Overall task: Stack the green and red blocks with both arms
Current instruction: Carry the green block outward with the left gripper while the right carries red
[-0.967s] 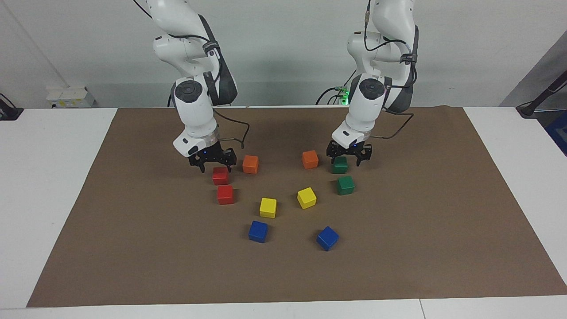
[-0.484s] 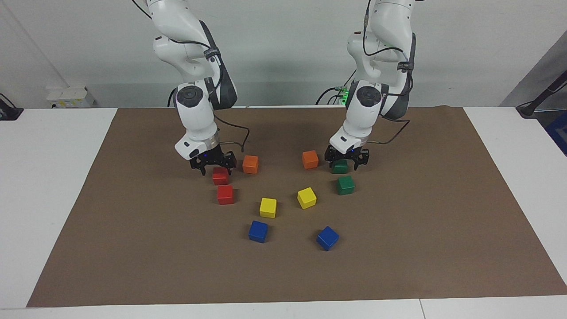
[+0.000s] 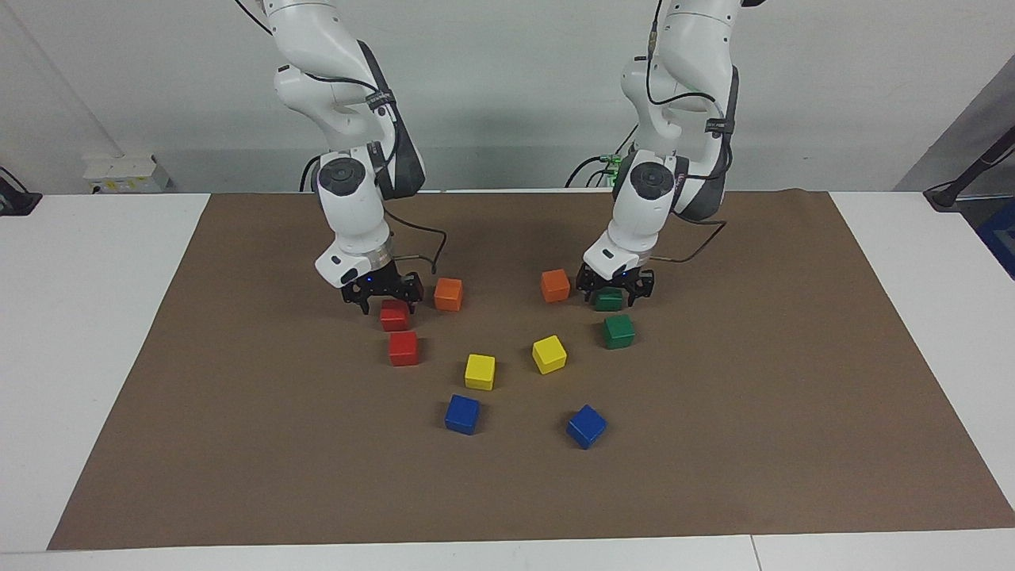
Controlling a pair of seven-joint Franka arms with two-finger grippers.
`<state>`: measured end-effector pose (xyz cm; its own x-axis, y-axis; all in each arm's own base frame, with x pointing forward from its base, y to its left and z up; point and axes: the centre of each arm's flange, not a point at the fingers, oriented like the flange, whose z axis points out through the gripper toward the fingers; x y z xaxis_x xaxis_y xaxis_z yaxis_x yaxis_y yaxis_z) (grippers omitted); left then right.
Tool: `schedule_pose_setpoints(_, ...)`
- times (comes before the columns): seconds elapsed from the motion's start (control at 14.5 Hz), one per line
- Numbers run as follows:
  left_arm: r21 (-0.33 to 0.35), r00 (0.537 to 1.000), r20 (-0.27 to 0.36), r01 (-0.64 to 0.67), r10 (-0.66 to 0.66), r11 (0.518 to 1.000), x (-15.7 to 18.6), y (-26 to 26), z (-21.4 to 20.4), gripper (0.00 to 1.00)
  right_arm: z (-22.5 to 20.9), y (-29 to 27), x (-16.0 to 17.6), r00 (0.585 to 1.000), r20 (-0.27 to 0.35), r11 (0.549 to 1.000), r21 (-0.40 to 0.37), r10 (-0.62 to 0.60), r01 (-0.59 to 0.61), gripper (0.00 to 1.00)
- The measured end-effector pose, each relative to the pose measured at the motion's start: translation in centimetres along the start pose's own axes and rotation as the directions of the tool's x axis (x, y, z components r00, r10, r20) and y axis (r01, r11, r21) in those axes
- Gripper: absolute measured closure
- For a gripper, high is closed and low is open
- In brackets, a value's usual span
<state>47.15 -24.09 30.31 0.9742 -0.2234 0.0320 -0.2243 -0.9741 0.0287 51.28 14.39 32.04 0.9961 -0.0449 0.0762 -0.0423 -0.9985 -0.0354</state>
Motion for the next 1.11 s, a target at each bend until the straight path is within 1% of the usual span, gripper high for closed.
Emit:
schedule_pose_setpoints(0.14, 0.000, 1.000, 0.006, -0.007, 0.007, 1.000, -0.1, 0.4, 0.4, 0.30, 0.4, 0.0, -0.1, 1.000, 0.006, 1.000, -0.002, 0.000, 0.000, 0.00)
schedule_pose_setpoints(0.21, 0.001, 1.000, 0.007, -0.009, 0.009, 1.000, -0.1, 0.5, 0.5, 0.30, 0.6, 0.0, -0.1, 1.000, 0.002, 1.000, 0.000, 0.000, 0.000, 0.00)
schedule_pose_setpoints(0.28, 0.001, 1.000, 0.008, -0.010, 0.010, 1.000, -0.2, 0.5, 0.5, 0.41, 0.9, 0.0, -0.1, 1.000, 0.002, 1.000, 0.000, 0.000, 0.000, 0.00)
schedule_pose_setpoints(0.35, 0.001, 1.000, 0.007, -0.010, 0.010, 1.000, -0.2, 0.5, 0.5, 0.45, 1.1, 0.0, -0.1, 1.000, 0.003, 1.000, 0.000, 0.000, 0.000, 0.00)
schedule_pose_setpoints(0.48, 0.000, 1.000, 0.002, -0.004, 0.004, 1.000, 0.1, 0.3, 0.2, 0.45, 1.5, 0.0, -0.1, 1.000, 0.005, 1.000, 0.000, 0.000, 0.000, 0.00)
schedule_pose_setpoints(0.62, 0.002, 1.000, -0.001, 0.023, -0.023, 1.000, 1.4, -0.8, -1.3, 0.45, 1.5, -0.1, -0.1, 1.000, 0.005, 1.000, 0.000, -0.002, 0.002, 0.20)
schedule_pose_setpoints(0.76, 0.006, 0.997, -0.001, 0.076, -0.076, 0.997, 3.5, -3.6, -4.7, 0.45, 1.5, -0.1, -0.1, 1.000, 0.004, 1.000, 0.000, -0.004, 0.004, 0.45)
schedule_pose_setpoints(0.83, 0.006, 0.995, -0.011, 0.102, -0.102, 0.995, 4.4, -5.8, -6.7, 0.45, 1.5, -0.1, -0.1, 1.000, 0.004, 1.000, 0.000, -0.005, 0.005, 0.45)
schedule_pose_setpoints(0.97, 0.010, 0.990, -0.040, 0.135, -0.135, 0.991, 5.2, -12.2, -9.8, 0.45, 1.3, -0.1, 0.0, 1.000, 0.001, 1.000, 0.001, -0.007, 0.007, 0.45)
schedule_pose_setpoints(1.11, 0.020, 0.989, -0.053, 0.137, -0.135, 0.990, 4.7, -19.4, -11.0, 0.45, 0.0, 0.7, 1.2, 0.999, 0.011, 0.999, -0.004, -0.033, 0.033, 0.45)
